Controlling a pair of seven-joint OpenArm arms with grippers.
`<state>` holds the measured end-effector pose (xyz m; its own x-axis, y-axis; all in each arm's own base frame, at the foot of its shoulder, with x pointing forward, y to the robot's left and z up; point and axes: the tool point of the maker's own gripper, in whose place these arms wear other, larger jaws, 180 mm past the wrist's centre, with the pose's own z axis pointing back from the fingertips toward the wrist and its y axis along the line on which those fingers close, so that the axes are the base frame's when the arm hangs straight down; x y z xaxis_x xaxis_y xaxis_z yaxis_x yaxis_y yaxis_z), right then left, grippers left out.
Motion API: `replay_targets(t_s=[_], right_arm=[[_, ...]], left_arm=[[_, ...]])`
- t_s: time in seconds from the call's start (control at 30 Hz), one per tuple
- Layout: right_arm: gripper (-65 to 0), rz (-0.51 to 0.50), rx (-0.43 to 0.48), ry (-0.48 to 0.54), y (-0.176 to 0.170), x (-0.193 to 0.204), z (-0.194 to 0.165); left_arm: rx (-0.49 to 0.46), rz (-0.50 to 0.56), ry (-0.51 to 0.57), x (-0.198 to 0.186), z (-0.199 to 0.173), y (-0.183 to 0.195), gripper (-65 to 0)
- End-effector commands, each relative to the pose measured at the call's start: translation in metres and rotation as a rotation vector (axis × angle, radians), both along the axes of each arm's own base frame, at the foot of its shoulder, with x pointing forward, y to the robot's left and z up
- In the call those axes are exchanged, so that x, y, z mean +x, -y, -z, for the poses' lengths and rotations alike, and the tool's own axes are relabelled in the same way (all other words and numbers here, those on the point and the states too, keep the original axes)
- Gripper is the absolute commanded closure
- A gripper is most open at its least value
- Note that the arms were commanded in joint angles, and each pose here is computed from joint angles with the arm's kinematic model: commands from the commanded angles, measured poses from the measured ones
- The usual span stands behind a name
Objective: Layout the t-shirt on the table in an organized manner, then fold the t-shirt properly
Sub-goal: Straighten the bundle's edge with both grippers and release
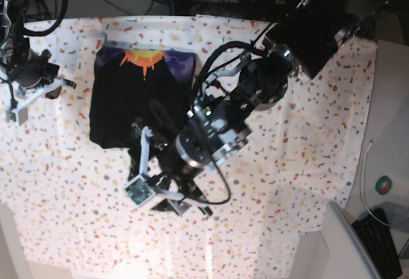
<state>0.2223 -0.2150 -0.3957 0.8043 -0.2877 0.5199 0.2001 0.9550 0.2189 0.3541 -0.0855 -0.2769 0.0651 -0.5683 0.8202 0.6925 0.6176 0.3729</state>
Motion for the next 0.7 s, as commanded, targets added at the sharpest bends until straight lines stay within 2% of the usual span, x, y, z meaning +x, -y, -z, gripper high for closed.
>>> replay_targets(t_s=[0.0,0.03,0.07,0.2,0.37,0.47,0.57,0.67], right_arm=[[0.0,-0.024,-0.007,0.051,-0.003,0.004,-0.015],[0.0,-0.042,-0.006,0.052,-0.008,-0.001,-0.017],[0.0,-0.083,0.001,0.044,-0.02,-0.006,-0.016],[0.0,-0.214,0.043,0.027,-0.059,-0.013,-0.008],[0.0,-0.308,0.098,0.094,-0.104,-0.006,-0.01],[0.0,-0.315,0.106,0.055,-0.108,-0.009,0.005],[0.0,-0.283,0.1,-0.02,-0.097,-0.015,0.035],[0.0,-0.236,0.089,-0.038,-0.085,-0.019,0.058]], left_arm=[[-0.027,-0.015,-0.028,-0.011,0.003,-0.008,-22.2],[-0.057,-0.055,-0.053,-0.018,0.007,-0.019,-9.7],[-0.071,-0.094,-0.097,-0.027,0.02,-0.03,0.0],[-0.121,-0.181,-0.192,-0.053,0.066,-0.055,0.0],[-0.149,-0.184,-0.251,-0.075,0.114,-0.057,0.0],[-0.134,-0.192,-0.29,-0.08,0.134,-0.059,0.0],[-0.106,-0.202,-0.333,-0.087,0.153,-0.064,0.0],[-0.063,-0.157,-0.384,-0.106,0.173,-0.055,0.0]])
